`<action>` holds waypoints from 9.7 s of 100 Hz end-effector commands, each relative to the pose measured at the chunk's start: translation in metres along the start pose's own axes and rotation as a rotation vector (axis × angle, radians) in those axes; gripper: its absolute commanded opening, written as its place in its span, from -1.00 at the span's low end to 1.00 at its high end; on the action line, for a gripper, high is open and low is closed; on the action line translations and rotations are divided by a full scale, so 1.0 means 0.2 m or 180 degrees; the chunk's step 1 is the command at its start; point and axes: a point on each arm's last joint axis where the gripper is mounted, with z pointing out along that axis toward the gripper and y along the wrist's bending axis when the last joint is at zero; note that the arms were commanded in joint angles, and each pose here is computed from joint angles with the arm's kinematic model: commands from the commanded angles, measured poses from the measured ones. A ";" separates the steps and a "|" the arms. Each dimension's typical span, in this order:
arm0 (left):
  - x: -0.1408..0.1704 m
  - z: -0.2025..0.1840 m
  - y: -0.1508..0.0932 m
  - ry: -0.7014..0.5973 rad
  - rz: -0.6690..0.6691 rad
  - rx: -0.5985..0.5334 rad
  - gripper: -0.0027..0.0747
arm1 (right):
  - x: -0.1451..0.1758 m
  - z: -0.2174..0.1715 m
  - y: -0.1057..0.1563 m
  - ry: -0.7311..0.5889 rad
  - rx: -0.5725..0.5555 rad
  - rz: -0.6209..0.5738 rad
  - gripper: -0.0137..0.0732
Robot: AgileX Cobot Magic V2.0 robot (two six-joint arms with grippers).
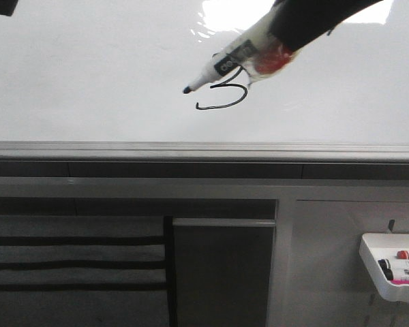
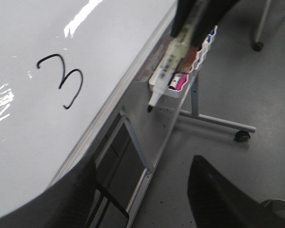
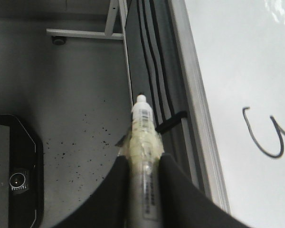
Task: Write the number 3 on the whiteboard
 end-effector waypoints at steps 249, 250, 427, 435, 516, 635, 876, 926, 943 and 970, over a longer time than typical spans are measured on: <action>0.49 0.25 0.72 0.0283 -0.2497 -0.2460 -0.98 | 0.04 -0.34 -0.11 -0.0314 0.1065 0.0808 0.06; 0.49 0.25 0.72 0.0285 -0.2508 -0.2460 -0.98 | 0.04 -0.34 -0.11 -0.0314 0.1065 0.0808 0.06; 0.15 -0.37 0.21 -0.0100 -0.1486 -0.2807 -0.07 | 0.39 -0.58 0.06 -0.0305 0.2485 0.3129 -0.30; 0.19 -0.37 0.15 -0.0381 -0.1500 -0.2870 -0.07 | 0.42 -0.58 0.13 -0.0482 0.2687 0.3048 -0.41; 0.30 -0.36 0.06 -0.0846 -0.1534 -0.3015 -0.98 | 0.54 -0.53 0.29 -0.0932 0.3225 0.2818 -0.85; 0.76 -0.33 -0.33 -0.1603 -0.1098 -0.3572 -0.98 | 0.54 -0.53 0.29 -0.0913 0.3207 0.2830 -0.85; 0.76 -0.32 -0.33 -0.1532 -0.1072 -0.3510 -0.98 | 0.92 -0.27 0.76 -0.1582 0.3930 0.2458 -0.85; 0.76 -0.32 -0.33 -0.1532 -0.1072 -0.3510 -0.98 | 0.92 -0.27 0.76 -0.1582 0.3930 0.2458 -0.85; 0.76 -0.32 -0.33 -0.1532 -0.1072 -0.3510 -0.98 | 0.92 -0.27 0.76 -0.1582 0.3930 0.2458 -0.85; 0.76 -0.32 -0.33 -0.1532 -0.1072 -0.3510 -0.98 | 0.92 -0.27 0.76 -0.1582 0.3930 0.2458 -0.85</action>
